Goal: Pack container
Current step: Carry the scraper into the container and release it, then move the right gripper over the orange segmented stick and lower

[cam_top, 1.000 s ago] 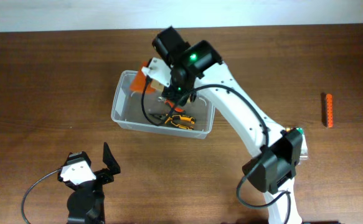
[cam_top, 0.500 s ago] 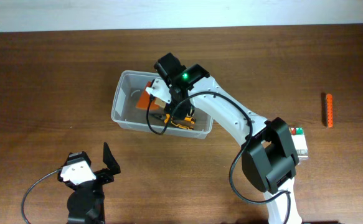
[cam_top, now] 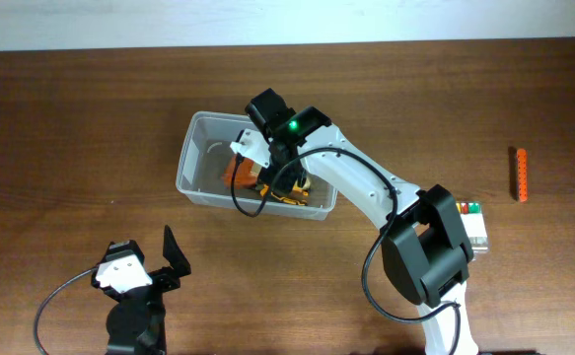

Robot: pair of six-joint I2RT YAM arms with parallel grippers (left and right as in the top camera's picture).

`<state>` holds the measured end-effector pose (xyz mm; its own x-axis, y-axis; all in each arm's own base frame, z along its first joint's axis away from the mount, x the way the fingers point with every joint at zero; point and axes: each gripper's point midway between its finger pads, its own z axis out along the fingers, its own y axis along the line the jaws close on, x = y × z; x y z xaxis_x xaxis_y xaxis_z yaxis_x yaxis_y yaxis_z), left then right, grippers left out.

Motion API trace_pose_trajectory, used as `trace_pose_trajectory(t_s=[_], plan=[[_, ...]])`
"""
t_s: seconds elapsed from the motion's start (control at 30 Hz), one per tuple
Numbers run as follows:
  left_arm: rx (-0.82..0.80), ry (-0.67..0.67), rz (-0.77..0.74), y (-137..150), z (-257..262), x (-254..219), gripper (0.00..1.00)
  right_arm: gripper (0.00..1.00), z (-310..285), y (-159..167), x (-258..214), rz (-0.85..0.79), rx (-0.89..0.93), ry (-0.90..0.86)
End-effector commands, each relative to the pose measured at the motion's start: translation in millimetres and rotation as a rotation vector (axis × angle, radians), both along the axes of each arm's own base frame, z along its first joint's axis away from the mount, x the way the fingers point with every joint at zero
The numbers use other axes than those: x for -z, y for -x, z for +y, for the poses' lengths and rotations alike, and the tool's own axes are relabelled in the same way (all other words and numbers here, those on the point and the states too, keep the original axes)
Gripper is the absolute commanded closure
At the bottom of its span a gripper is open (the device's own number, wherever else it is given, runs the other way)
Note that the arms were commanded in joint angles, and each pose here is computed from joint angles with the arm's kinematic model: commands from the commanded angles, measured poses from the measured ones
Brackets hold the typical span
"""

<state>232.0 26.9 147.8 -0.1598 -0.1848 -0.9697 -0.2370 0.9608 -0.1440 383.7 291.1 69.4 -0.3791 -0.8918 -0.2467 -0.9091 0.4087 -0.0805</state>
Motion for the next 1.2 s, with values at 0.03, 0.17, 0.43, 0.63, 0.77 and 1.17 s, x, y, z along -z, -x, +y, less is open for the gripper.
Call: trace_pose_trajectory(t_s=[0.03, 0.17, 0.43, 0.63, 0.77, 1.17], plan=[[0.001, -0.009, 0.002, 0.2, -0.1, 1.0, 0.01, 0.50, 0.3, -1.6, -21.4, -0.006, 0.058, -0.033], [0.001, -0.009, 0.002, 0.2, -0.1, 1.0, 0.01, 0.50, -24.5, -24.9, -79.6, -0.078, 0.298, -0.049], [0.001, -0.009, 0.002, 0.2, -0.1, 1.0, 0.01, 0.38, -162.3, -42.2, -231.7, -0.224, 0.751, -0.125], [0.001, -0.009, 0.002, 0.2, -0.1, 1.0, 0.01, 0.33, -281.9, -17.5, -270.3, -0.259, 1.021, -0.105], [0.001, -0.009, 0.002, 0.2, -0.1, 1.0, 0.01, 0.31, -329.2, -11.8, -265.5, -0.246, 1.139, -0.074], [0.001, -0.009, 0.002, 0.2, -0.1, 1.0, 0.01, 0.26, -478.7, 8.8, -159.1, -0.032, 1.471, 0.067]])
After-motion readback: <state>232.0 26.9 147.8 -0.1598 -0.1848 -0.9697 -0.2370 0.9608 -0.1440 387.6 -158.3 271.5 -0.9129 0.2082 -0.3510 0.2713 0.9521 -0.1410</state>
